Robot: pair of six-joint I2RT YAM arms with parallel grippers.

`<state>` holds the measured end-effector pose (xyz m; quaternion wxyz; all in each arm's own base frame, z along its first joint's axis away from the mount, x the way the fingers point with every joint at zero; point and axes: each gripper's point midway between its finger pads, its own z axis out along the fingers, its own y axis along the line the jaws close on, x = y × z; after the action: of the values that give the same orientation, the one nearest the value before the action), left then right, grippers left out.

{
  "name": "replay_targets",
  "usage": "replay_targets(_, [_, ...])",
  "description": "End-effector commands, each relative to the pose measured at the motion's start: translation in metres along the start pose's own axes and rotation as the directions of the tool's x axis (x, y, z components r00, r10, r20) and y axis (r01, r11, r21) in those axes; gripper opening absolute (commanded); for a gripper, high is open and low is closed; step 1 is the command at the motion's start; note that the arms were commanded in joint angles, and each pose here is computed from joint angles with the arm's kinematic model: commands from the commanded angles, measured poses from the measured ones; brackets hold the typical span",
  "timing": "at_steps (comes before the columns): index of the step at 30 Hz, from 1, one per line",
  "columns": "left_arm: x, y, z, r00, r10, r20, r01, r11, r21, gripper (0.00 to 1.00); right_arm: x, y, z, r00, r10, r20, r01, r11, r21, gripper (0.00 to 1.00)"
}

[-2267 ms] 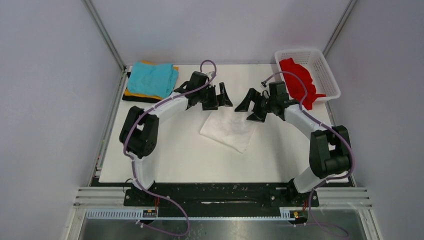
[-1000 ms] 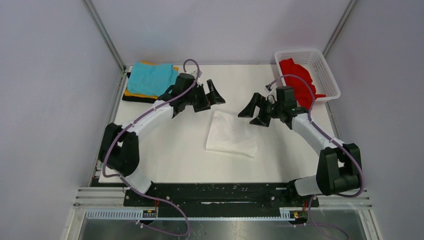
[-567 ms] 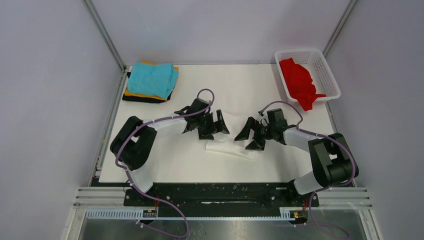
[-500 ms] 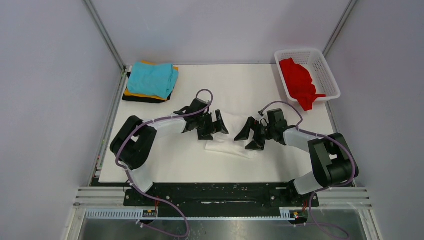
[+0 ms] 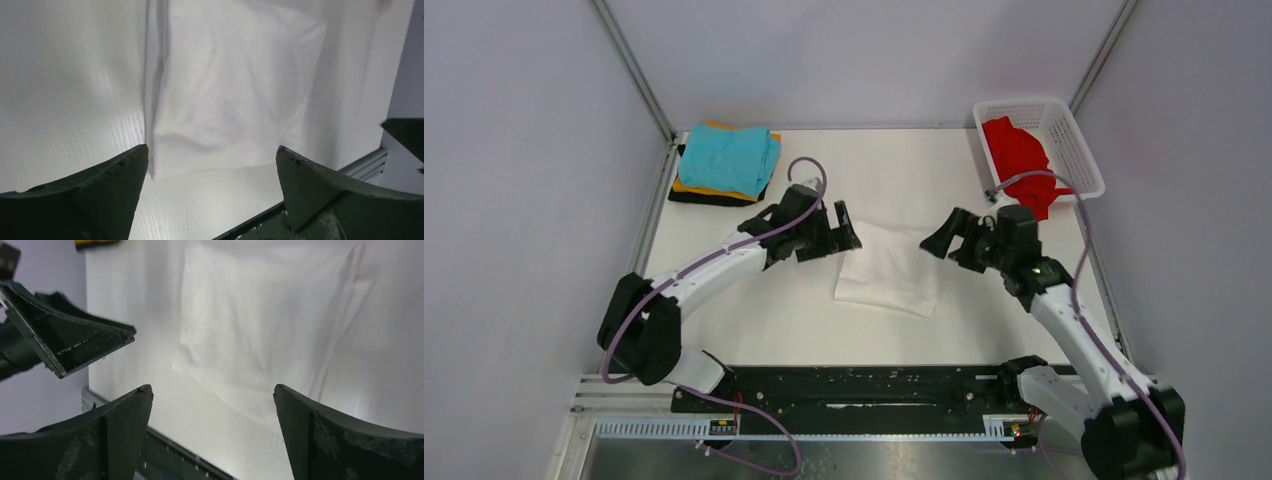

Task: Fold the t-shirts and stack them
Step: Smooth out wrinkles on the folded tshirt, then put the neatly folded tshirt into the corner of the board with the left arm

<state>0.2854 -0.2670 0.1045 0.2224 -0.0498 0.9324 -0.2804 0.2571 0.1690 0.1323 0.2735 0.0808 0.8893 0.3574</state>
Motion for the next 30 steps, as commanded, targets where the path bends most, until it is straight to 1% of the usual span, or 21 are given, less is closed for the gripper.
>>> replay_targets(1, [-0.066, 0.006, -0.044, 0.959, 0.055, 0.278, -0.023, 0.993, -0.117, 0.99, -0.057, -0.029, -0.068, 0.911, -0.042, 0.410, -0.074, 0.962, 0.264, 0.99])
replay_targets(3, [-0.074, 0.011, -0.039, 0.961, 0.051, 0.273, -0.014, 0.991, -0.135, 0.99, -0.065, -0.046, -0.089, 0.839, -0.031, 0.544, -0.162, 0.939, 0.303, 1.00])
replay_targets(5, [-0.075, 0.016, -0.027, 0.972, 0.057, 0.227, -0.021, 0.987, -0.159, 0.99, -0.070, -0.050, -0.106, 0.792, -0.097, 0.603, -0.134, 0.936, 0.326, 0.99])
replay_targets(7, [-0.075, 0.020, -0.013, 0.979, 0.078, 0.187, -0.043, 0.982, -0.185, 0.99, -0.071, -0.050, -0.118, 0.767, -0.154, 0.623, -0.100, 0.931, 0.352, 1.00])
replay_targets(9, [-0.074, 0.021, 0.002, 0.984, 0.096, 0.152, -0.067, 0.980, -0.188, 0.99, -0.068, -0.051, -0.125, 0.768, -0.157, 0.620, -0.104, 0.926, 0.363, 1.00])
replay_targets(12, [-0.066, 0.024, 0.023, 0.991, 0.107, 0.081, -0.090, 0.978, -0.191, 0.95, -0.063, -0.048, -0.124, 0.809, -0.163, 0.565, -0.083, 0.920, 0.384, 0.99])
replay_targets(16, [-0.043, 0.024, 0.048, 0.992, 0.129, -0.001, -0.127, 0.971, -0.201, 0.93, -0.058, -0.051, -0.116, 0.854, -0.171, 0.491, -0.061, 0.905, 0.421, 1.00])
replay_targets(19, [-0.020, 0.024, 0.068, 0.986, 0.138, -0.088, -0.154, 0.967, -0.203, 0.89, -0.056, -0.051, -0.110, 0.869, -0.165, 0.467, -0.052, 0.907, 0.417, 1.00])
replay_targets(21, [-0.006, 0.027, 0.082, 0.981, 0.137, -0.134, -0.165, 0.960, -0.227, 0.85, -0.056, -0.050, -0.109, 0.873, -0.165, 0.458, -0.046, 0.909, 0.415, 1.00])
replay_targets(23, [0.001, 0.030, 0.090, 0.978, 0.139, -0.158, -0.176, 0.950, -0.259, 0.80, -0.054, -0.051, -0.108, 0.875, -0.165, 0.455, -0.045, 0.908, 0.416, 0.99])
replay_targets(24, [0.001, 0.035, 0.093, 0.978, 0.141, -0.156, -0.183, 0.938, -0.295, 0.75, -0.054, -0.051, -0.108, 0.875, -0.166, 0.454, -0.044, 0.908, 0.417, 0.99])
replay_targets(26, [0.006, 0.038, 0.099, 0.975, 0.133, -0.176, -0.185, 0.928, -0.323, 0.67, -0.053, -0.052, -0.107, 0.876, -0.167, 0.453, -0.043, 0.908, 0.417, 1.00])
replay_targets(28, [0.012, 0.038, 0.104, 0.971, 0.141, -0.193, -0.201, 0.920, -0.336, 0.54, -0.054, -0.052, -0.108, 0.873, -0.167, 0.458, -0.043, 0.909, 0.414, 1.00])
replay_targets(29, [0.014, 0.038, 0.105, 0.969, 0.150, -0.195, -0.212, 0.913, -0.350, 0.44, -0.054, -0.052, -0.107, 0.873, -0.168, 0.459, -0.043, 0.910, 0.413, 1.00])
replay_targets(30, [0.017, 0.038, 0.106, 0.966, 0.159, -0.202, -0.225, 0.904, -0.364, 0.37, -0.054, -0.052, -0.107, 0.872, -0.168, 0.459, -0.041, 0.910, 0.412, 1.00])
